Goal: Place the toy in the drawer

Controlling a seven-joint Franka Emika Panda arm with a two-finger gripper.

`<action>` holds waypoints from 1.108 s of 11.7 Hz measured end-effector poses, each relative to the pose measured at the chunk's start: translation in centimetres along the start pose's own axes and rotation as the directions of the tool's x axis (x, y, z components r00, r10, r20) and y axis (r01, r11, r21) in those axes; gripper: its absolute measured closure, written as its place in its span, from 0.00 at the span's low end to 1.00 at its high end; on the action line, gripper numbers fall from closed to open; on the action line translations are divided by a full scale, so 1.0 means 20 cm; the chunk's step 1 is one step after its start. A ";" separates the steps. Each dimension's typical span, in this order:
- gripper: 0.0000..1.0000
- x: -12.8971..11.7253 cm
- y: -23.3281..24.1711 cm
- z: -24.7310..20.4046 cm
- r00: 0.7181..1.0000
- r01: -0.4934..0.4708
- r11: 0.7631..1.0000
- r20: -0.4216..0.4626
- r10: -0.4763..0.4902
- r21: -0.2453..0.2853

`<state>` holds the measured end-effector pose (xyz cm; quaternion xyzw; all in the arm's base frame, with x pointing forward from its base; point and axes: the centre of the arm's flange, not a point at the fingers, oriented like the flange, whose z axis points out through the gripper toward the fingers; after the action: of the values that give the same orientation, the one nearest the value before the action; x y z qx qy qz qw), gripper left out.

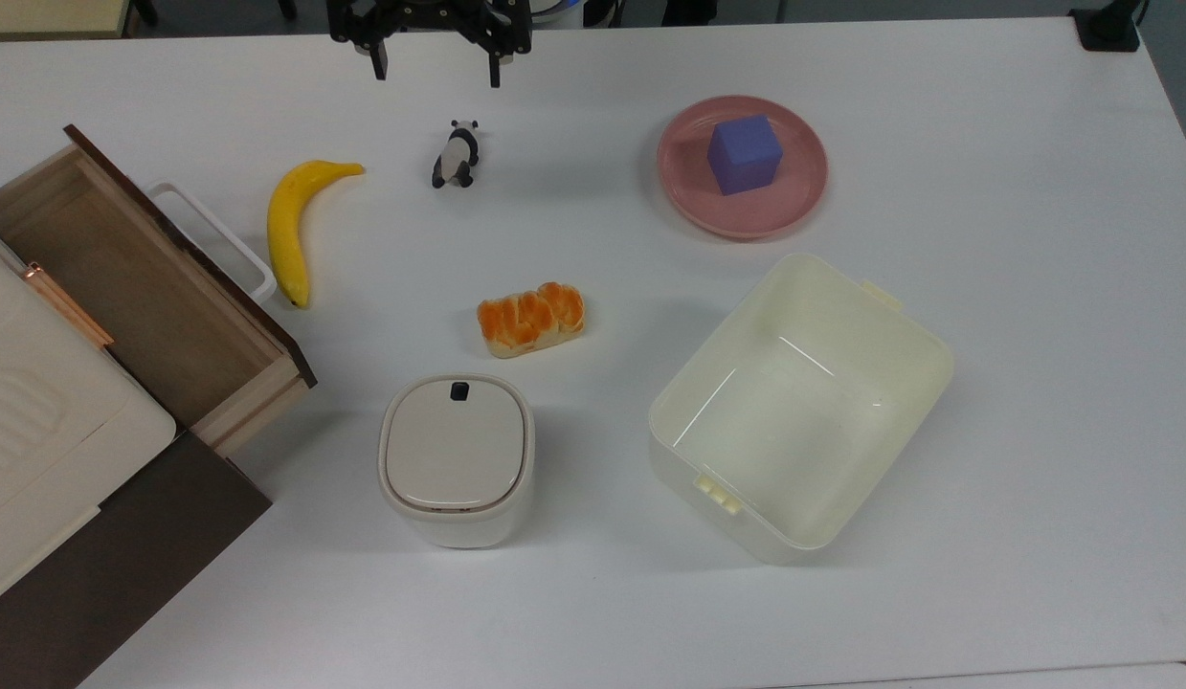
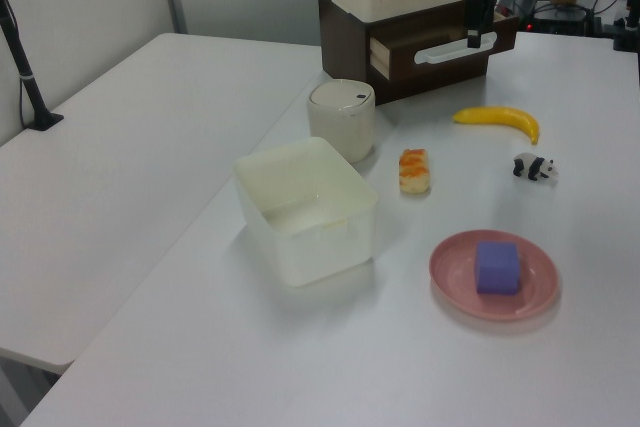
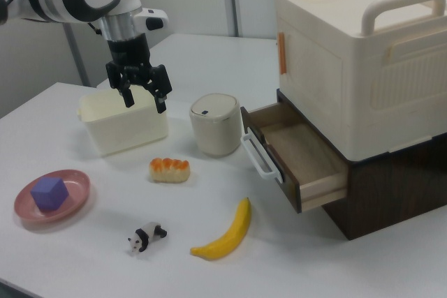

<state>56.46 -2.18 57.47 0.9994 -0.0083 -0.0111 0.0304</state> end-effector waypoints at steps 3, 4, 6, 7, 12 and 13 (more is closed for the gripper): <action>0.00 0.00 0.07 0.00 1.000 -0.027 1.000 -0.003 0.027 0.000; 0.00 0.00 0.13 0.00 0.999 -0.048 0.999 -0.003 0.048 0.001; 0.00 -0.01 0.25 0.01 0.996 -0.089 0.996 -0.001 0.089 0.001; 0.00 -0.02 0.29 0.01 0.995 -0.104 0.995 0.000 0.104 0.002; 0.00 -0.09 0.59 0.18 0.986 -0.153 0.988 0.068 0.152 0.009; 0.00 -0.11 0.59 0.28 0.982 -0.153 0.988 0.112 0.150 0.012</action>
<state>53.87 -14.31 52.55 0.9940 -0.0861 -0.0642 0.0202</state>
